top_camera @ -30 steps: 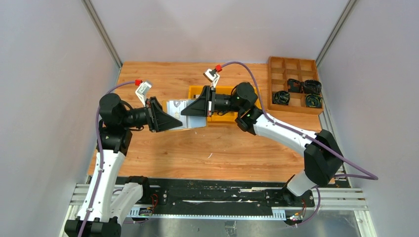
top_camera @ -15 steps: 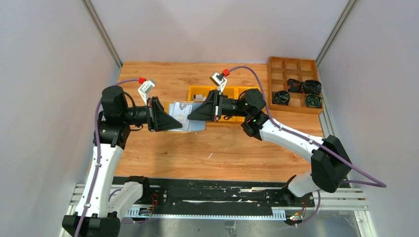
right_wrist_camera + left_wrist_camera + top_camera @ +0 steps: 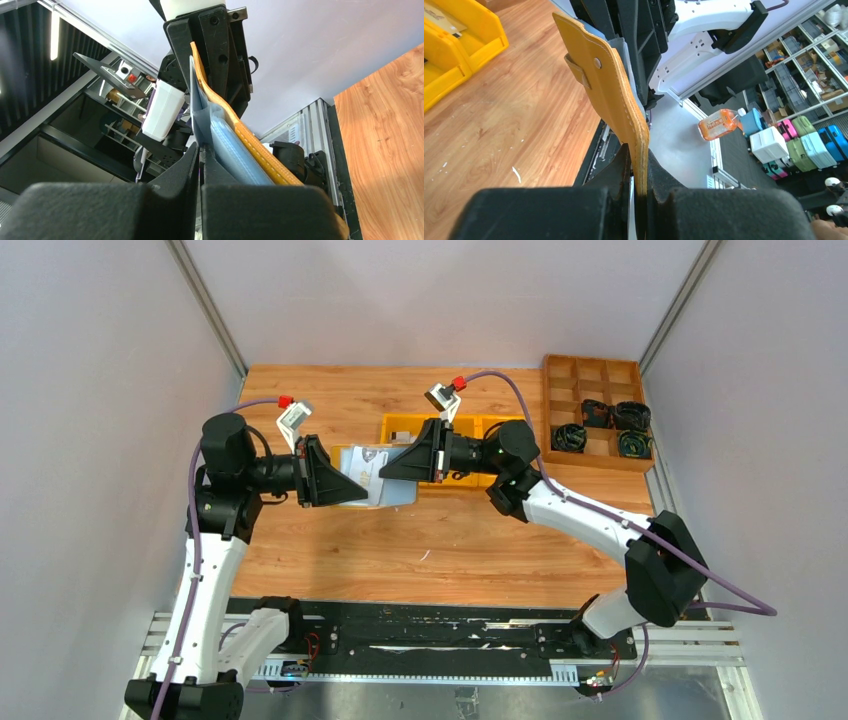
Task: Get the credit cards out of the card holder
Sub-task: Remove the credit card from the card holder.
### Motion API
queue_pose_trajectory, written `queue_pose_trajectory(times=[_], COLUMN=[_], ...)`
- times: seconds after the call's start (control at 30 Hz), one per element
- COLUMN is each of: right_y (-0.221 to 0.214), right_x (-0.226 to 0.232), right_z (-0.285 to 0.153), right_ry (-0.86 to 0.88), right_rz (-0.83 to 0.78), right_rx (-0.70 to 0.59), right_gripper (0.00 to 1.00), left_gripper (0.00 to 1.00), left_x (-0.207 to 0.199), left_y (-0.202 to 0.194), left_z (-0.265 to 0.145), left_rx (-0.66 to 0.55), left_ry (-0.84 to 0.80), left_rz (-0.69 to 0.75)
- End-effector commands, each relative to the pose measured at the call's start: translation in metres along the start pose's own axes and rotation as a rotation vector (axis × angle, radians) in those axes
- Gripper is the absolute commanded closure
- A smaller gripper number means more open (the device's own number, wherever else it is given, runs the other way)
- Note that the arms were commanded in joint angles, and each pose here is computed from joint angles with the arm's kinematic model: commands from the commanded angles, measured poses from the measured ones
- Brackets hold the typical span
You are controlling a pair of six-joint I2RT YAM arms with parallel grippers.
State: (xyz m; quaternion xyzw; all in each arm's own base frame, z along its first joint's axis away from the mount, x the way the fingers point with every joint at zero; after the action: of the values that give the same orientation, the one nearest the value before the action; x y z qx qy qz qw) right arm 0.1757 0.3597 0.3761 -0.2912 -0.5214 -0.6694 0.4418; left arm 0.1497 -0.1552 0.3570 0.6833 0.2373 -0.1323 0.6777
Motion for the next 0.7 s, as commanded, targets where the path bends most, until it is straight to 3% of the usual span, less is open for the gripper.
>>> queue_pose_trajectory(times=[0.0,0.5,0.67], right_y=[0.003,0.022,0.057], right_x=[0.013,0.009,-0.019], right_z=[0.0,-0.079,-0.12], right_ry=[0.041,-0.165,-0.495], right_rz=[-0.052,-0.124,-0.221], right_rx=[0.022,-0.05,-0.158], right_gripper=[1.0,1.0,1.0], left_gripper=[0.96,0.98,0.92], left_x=[-0.009,-0.002,0.011], left_y=[0.012,0.021,0.013], left_z=[-0.001,0.0,-0.001], left_rx=[-0.017,-0.03,-0.001], left_ry=[-0.005,0.023,0.078], left_rz=[0.061,0.088,0.112])
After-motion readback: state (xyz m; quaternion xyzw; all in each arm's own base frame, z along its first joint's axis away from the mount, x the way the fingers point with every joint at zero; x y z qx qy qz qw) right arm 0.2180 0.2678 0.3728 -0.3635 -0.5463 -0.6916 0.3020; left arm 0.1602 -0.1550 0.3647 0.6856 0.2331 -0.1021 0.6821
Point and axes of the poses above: each gripper's point midway between its finger pads, its own z axis out along the fingers, its own x axis along the line the jaws close on, y = z × x, the point moved 3 cm from there along -z, back along the fingers, and after that the axes turned 9 degrees about z, right-handed, at the moved point
